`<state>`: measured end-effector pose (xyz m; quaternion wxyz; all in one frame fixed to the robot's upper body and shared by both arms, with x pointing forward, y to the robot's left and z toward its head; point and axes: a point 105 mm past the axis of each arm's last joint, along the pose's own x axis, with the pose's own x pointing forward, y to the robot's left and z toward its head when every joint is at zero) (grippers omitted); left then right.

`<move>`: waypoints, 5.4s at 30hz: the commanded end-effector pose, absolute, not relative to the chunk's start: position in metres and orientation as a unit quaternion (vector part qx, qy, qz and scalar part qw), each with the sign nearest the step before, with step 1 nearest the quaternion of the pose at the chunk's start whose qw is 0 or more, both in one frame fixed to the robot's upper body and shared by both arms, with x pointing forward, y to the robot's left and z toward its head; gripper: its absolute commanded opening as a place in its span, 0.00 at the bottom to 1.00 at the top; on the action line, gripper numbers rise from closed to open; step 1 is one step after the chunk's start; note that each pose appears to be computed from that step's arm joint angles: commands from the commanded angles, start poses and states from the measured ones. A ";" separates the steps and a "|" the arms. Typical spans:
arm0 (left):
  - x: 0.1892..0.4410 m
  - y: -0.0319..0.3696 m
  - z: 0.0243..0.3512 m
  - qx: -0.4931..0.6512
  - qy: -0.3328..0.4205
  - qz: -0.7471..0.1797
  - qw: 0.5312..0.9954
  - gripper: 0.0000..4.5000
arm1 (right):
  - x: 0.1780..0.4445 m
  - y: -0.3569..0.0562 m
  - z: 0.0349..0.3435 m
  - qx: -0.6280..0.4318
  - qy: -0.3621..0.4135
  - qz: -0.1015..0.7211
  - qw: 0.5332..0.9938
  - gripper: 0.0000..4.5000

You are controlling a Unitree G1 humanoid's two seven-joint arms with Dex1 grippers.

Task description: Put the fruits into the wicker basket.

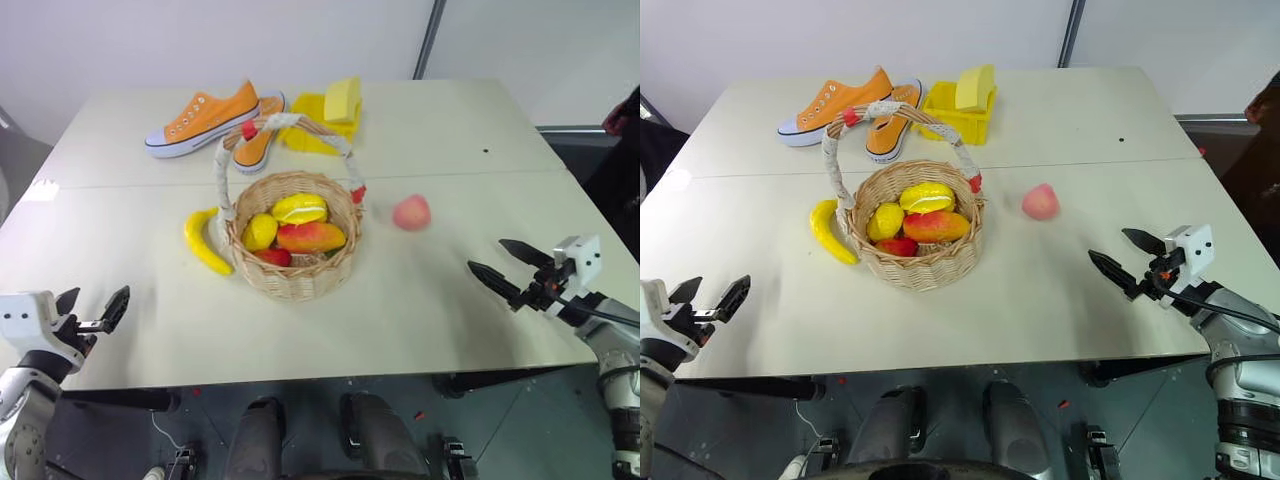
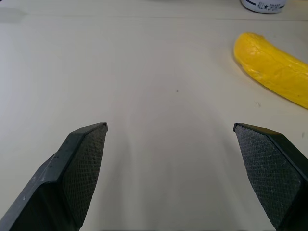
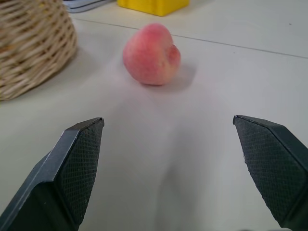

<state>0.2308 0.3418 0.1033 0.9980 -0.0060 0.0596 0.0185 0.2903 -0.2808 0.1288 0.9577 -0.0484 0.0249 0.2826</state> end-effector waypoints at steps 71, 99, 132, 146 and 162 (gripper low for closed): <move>0.237 0.230 0.258 -0.025 -0.153 -0.286 0.946 0.12 | 0.237 -0.103 0.234 -0.157 -0.090 0.625 0.759 1.00; 0.307 0.105 0.226 0.039 0.058 -0.338 0.938 0.90 | 0.263 -0.119 0.243 -0.128 -0.106 0.528 0.833 1.00; 0.241 0.131 0.208 0.035 -0.045 -0.472 0.880 0.91 | 0.347 -0.184 0.190 -0.183 0.000 0.329 0.927 0.57; 0.250 0.180 0.197 0.046 -0.060 -0.419 0.905 0.91 | 0.285 -0.024 0.236 -0.104 -0.054 0.519 0.847 0.57; 0.245 0.172 0.199 0.036 -0.073 -0.414 0.907 0.91 | 0.250 -0.051 0.232 -0.077 -0.045 0.576 0.813 0.99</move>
